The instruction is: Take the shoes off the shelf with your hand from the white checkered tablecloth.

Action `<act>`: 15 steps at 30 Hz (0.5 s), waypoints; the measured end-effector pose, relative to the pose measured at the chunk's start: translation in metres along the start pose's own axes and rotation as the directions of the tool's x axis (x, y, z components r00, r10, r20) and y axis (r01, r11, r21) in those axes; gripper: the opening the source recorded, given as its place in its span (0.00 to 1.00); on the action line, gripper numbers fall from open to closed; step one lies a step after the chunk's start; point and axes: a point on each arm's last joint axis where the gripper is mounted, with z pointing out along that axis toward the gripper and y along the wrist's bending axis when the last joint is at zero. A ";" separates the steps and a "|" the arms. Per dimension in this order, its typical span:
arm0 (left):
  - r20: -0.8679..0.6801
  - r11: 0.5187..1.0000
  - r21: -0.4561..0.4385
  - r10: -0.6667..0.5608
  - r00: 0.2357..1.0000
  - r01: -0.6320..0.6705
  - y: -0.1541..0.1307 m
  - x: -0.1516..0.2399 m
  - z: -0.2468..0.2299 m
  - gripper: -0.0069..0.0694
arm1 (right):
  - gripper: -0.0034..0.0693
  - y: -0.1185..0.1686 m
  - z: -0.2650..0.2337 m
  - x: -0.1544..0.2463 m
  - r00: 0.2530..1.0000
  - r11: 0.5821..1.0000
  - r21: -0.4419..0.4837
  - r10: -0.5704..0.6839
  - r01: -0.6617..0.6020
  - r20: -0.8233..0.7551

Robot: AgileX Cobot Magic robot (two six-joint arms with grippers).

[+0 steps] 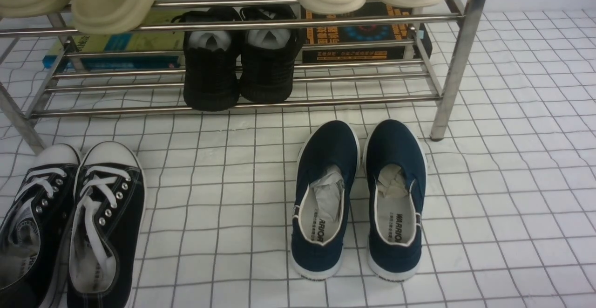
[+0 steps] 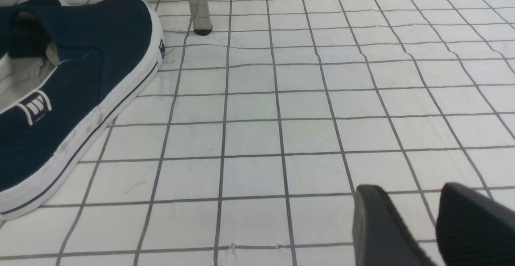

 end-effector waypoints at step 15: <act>0.066 0.990 -0.098 0.108 0.992 -0.101 0.016 0.029 0.019 0.12 | 0.38 0.000 0.000 0.000 1.000 1.000 0.000 0.000 0.000 0.000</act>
